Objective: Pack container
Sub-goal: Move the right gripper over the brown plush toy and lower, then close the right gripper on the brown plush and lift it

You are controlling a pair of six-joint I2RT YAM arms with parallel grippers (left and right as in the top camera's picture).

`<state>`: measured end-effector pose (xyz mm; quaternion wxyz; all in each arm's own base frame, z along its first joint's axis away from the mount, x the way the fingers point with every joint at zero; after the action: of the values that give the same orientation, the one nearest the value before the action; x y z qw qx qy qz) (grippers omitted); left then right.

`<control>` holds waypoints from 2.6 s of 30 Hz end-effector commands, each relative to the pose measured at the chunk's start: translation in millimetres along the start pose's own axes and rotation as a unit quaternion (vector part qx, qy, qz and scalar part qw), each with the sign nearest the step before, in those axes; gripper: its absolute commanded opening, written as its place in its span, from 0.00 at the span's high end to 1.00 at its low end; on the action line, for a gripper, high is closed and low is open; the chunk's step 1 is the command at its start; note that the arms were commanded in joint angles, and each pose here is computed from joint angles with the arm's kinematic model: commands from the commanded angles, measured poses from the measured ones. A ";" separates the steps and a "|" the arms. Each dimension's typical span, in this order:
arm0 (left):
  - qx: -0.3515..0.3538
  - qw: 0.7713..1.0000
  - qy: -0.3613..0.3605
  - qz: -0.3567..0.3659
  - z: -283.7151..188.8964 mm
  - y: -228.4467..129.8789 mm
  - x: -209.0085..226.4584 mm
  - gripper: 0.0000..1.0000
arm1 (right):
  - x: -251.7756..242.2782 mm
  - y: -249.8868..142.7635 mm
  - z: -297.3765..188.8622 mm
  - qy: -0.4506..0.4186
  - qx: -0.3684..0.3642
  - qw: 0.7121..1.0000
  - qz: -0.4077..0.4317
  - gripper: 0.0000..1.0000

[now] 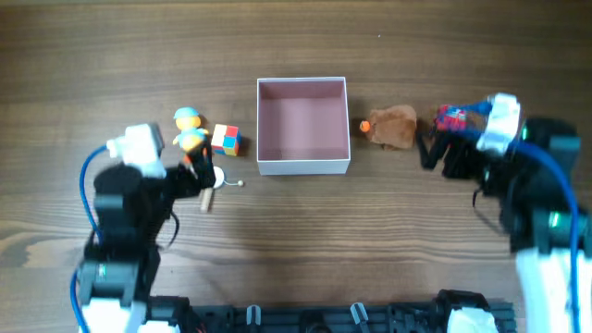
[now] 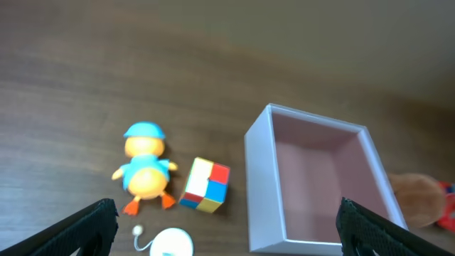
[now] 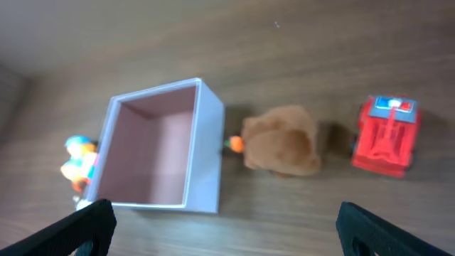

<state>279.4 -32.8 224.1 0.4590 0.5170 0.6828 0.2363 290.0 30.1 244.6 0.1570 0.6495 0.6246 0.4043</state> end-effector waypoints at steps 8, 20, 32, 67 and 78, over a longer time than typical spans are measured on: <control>0.096 0.992 0.087 -0.007 52.5 5.1 37.5 0.00 | -5.6 39.6 59.5 -0.097 0.111 0.985 -0.085 0.00; 0.146 0.983 0.107 -0.016 58.4 -17.9 49.2 0.00 | -33.5 -15.6 152.4 -0.121 0.233 0.963 -0.061 0.00; 0.146 0.983 0.107 -0.016 58.5 -18.0 49.2 0.00 | -54.9 -61.5 193.1 -0.133 0.306 0.942 -0.039 0.00; 0.146 0.983 0.107 -0.016 58.4 -17.9 49.2 0.00 | -62.4 -104.7 227.2 -0.125 0.342 0.931 0.005 0.39; 0.146 0.983 0.107 -0.016 58.5 -18.0 49.2 0.00 | -69.3 -86.5 201.8 -0.183 0.328 0.926 0.017 0.96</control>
<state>315.4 -5.2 157.6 0.3042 0.5355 0.7688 0.1721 395.7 56.0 32.7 0.0179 0.7198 0.6868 0.0995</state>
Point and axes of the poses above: each gripper's point midway between its finger pads, its own z axis out along the fingers, its own x axis along the line the jaws close on, y = z × x, the point moved 1 cm from there along -z, back along the fingers, and after that the axes turned 4 degrees about -z, right-handed, at the moved point
